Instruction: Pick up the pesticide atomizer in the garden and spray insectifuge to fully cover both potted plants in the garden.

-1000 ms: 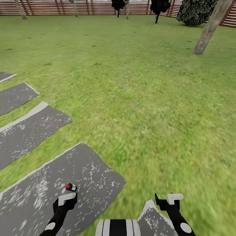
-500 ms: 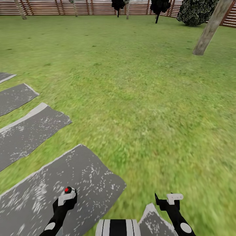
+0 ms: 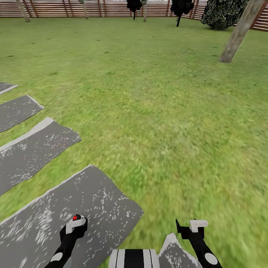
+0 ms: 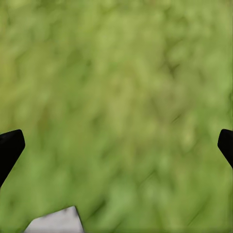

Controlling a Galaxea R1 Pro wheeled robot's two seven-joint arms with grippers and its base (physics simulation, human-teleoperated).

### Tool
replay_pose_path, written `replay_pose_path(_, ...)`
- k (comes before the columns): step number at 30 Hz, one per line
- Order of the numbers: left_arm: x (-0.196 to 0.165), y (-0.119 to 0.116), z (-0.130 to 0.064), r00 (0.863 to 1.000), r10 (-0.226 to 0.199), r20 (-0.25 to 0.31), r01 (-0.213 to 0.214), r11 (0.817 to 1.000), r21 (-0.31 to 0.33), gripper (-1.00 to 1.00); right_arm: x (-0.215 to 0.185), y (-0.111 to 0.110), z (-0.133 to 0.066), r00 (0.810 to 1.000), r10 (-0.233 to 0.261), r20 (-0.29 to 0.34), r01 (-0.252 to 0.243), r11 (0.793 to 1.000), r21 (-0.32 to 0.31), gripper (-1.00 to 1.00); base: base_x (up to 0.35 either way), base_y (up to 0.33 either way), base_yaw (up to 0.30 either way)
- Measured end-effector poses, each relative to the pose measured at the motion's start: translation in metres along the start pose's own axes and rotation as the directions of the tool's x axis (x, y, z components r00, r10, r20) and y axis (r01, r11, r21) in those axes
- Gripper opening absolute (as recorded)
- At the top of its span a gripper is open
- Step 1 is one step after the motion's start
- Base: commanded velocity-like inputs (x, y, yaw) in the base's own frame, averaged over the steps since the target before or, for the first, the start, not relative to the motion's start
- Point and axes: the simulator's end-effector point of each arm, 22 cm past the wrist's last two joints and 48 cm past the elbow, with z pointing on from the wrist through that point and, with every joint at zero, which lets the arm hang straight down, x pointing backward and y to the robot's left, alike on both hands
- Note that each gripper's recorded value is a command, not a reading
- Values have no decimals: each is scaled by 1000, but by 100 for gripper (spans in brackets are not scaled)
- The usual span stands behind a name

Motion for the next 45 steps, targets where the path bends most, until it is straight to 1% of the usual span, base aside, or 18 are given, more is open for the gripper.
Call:
replay_pose_path(6,1,0,0,1000,0,-1,0,1000,0,100,1,0,0,1000,0,-1,0,1000,0,100,0,0,8)
replay_pose_path(9,9,1,1,1000,3,-16,-3,1000,-2,100,9,1,1,1000,-1,-16,1,1000,-1,100,0,0,32)
replay_pose_path(15,10,1,1,1000,2,-18,-2,1000,-3,100,3,0,2,1000,2,-1,-2,1000,-1,100,0,0,7)
replay_pose_path(17,10,1,1,1000,2,-18,-2,1000,-2,100,-10,-1,4,1000,2,27,-2,1000,0,100,0,0,1)
replay_pose_path(19,10,1,1,1000,2,-18,-2,1000,-2,100,-34,-1,7,997,2,78,-2,1000,0,100,0,0,0)
replay_pose_path(21,10,1,1,1000,2,-18,-2,1000,-2,100,-49,-1,8,994,2,111,-2,1000,0,100,0,0,0)
replay_pose_path(24,10,1,1,1000,2,-18,-2,1000,-3,100,-88,-2,9,982,0,189,0,1000,3,100,0,0,0)
replay_pose_path(26,10,1,1,1000,2,-18,-2,1000,-3,100,-93,-2,8,980,-1,199,0,1000,2,100,0,0,0)
replay_pose_path(30,19,2,2,999,4,-34,-4,1000,-5,100,-86,0,11,982,-1,188,1,1000,0,100,0,0,0)
replay_pose_path(36,19,2,2,999,3,-34,-3,1000,-6,100,-87,1,11,982,-2,189,2,1000,0,100,0,0,8)
replay_pose_path(40,19,2,2,999,4,-35,-4,1000,-6,100,-80,1,11,985,-1,175,1,1000,0,100,0,0,168)
replay_pose_path(45,19,1,2,999,5,-36,-5,1000,-5,100,-78,0,11,985,-1,170,1,1000,0,100,16,-3,27)
